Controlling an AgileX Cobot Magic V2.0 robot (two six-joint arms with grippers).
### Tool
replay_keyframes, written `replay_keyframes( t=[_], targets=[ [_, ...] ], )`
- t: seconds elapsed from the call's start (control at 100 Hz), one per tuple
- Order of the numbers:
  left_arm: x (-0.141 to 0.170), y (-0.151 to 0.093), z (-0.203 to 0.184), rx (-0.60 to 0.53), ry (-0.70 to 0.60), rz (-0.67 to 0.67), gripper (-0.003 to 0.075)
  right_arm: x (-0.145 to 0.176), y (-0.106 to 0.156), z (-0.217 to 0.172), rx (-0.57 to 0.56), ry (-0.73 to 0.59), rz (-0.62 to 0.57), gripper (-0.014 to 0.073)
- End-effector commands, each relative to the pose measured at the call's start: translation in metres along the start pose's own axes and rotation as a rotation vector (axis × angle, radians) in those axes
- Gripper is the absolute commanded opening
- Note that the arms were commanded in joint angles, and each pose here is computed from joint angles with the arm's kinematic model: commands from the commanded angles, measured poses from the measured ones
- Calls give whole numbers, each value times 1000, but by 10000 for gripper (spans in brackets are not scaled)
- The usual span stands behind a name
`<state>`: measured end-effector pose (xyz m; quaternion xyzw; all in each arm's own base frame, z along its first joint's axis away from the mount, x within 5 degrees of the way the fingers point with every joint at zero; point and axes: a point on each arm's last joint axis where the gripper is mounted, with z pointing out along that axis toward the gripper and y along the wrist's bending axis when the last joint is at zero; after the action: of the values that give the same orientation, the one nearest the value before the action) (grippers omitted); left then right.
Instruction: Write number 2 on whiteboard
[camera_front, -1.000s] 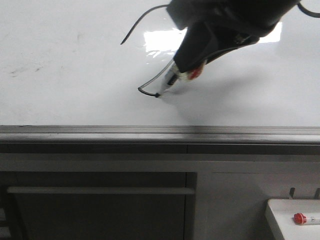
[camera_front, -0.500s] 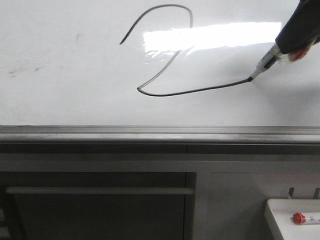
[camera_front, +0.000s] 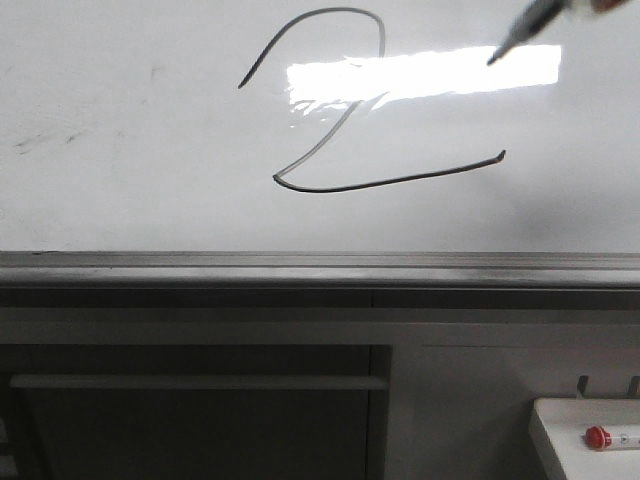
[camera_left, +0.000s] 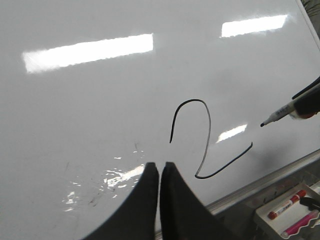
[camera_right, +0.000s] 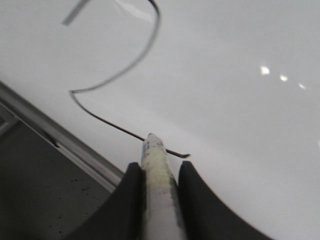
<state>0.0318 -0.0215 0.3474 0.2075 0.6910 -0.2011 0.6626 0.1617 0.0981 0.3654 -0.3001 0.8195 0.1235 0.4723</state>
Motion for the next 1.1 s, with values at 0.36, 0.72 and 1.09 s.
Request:
replay_keyframes(
  t=[0.36, 0.72, 1.09],
  targets=[
    [-59, -31, 44, 377, 186, 199, 272, -31, 77, -44, -373, -290, -224, -78],
    [-79, -57, 80, 820, 514, 243, 328, -32, 132, -24, -548, -334, -382, -78],
    [-75, -68, 90, 912, 539, 246, 308, -52, 141, -40, -579, -483, -362, -78]
  ],
)
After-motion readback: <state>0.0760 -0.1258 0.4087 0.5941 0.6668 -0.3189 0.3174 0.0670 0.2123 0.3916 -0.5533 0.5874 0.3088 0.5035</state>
